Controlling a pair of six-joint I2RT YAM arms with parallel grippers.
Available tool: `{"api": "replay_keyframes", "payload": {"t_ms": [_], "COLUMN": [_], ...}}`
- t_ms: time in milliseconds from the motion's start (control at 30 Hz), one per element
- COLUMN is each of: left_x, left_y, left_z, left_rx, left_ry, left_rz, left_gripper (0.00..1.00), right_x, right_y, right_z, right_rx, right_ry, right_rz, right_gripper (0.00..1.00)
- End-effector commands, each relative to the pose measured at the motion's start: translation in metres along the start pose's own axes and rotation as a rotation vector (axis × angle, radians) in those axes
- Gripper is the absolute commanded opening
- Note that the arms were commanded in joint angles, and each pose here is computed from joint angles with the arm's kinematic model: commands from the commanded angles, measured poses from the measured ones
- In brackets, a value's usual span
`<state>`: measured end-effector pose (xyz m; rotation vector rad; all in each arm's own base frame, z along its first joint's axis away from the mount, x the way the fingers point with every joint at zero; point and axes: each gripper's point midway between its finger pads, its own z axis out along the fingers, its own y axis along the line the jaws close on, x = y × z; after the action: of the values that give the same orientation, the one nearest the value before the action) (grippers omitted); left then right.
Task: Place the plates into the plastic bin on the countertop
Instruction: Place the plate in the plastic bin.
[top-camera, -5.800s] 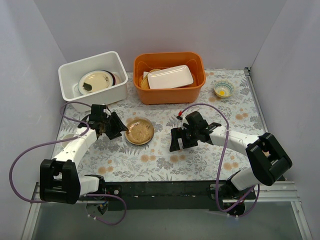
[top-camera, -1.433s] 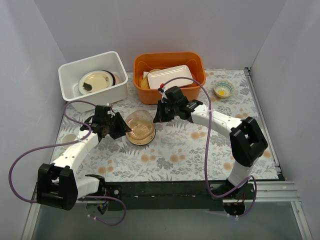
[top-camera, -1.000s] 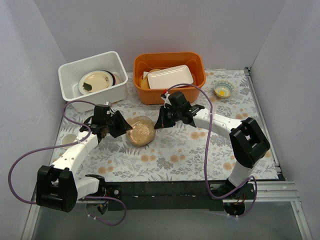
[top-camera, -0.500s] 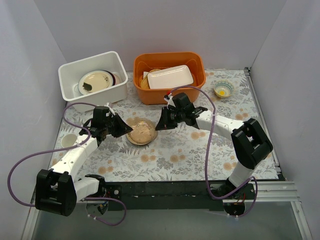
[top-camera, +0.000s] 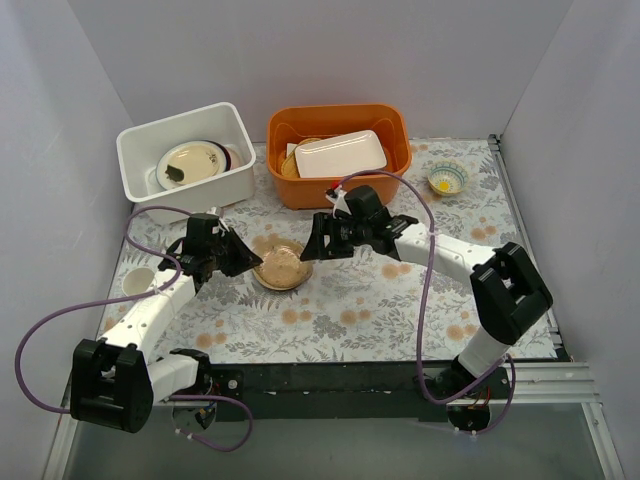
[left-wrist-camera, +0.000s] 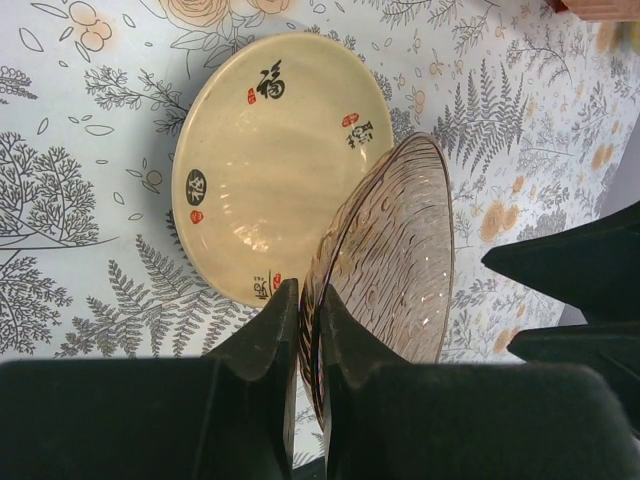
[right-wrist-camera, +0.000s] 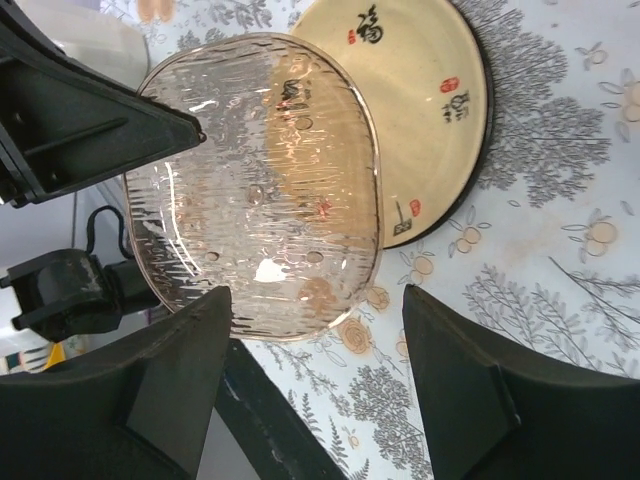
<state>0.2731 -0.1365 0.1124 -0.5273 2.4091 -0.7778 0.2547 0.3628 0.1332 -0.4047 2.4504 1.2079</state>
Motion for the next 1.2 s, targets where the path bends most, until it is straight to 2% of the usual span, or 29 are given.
{"api": "replay_keyframes", "payload": {"t_ms": [0,133,333,733,1000,1167], "left_x": [-0.012,-0.018,-0.031,-0.076,-0.133,-0.179], "left_y": [-0.01,-0.013,-0.021,-0.05,-0.079,-0.068], "left_z": [-0.007,-0.007,-0.012,-0.02,-0.032,-0.041], "left_rx": [0.009,-0.002,-0.01,-0.022,0.026,0.044], "left_ry": [-0.038,-0.046,-0.072,-0.121,-0.189,-0.238], "left_rz": [0.022,0.03,0.037,0.063,0.052,-0.004], "left_gripper": [0.0,0.0,0.0,0.0,0.0,0.0], "right_x": [-0.011,-0.008,0.016,0.026,0.029,0.031], "right_y": [-0.001,-0.014,-0.032,-0.04,-0.042,-0.043], "right_z": [-0.023,-0.035,-0.046,-0.045,-0.038,-0.037], "right_rx": [0.09,0.165,0.205,0.21,0.199,0.196], "right_ry": [-0.072,-0.103,-0.099,-0.082,-0.062,-0.059], "right_rz": [-0.068,-0.081,-0.075,-0.071,-0.067,-0.066], "right_gripper": [0.77,0.82,0.82,0.83,0.84,0.85]}}
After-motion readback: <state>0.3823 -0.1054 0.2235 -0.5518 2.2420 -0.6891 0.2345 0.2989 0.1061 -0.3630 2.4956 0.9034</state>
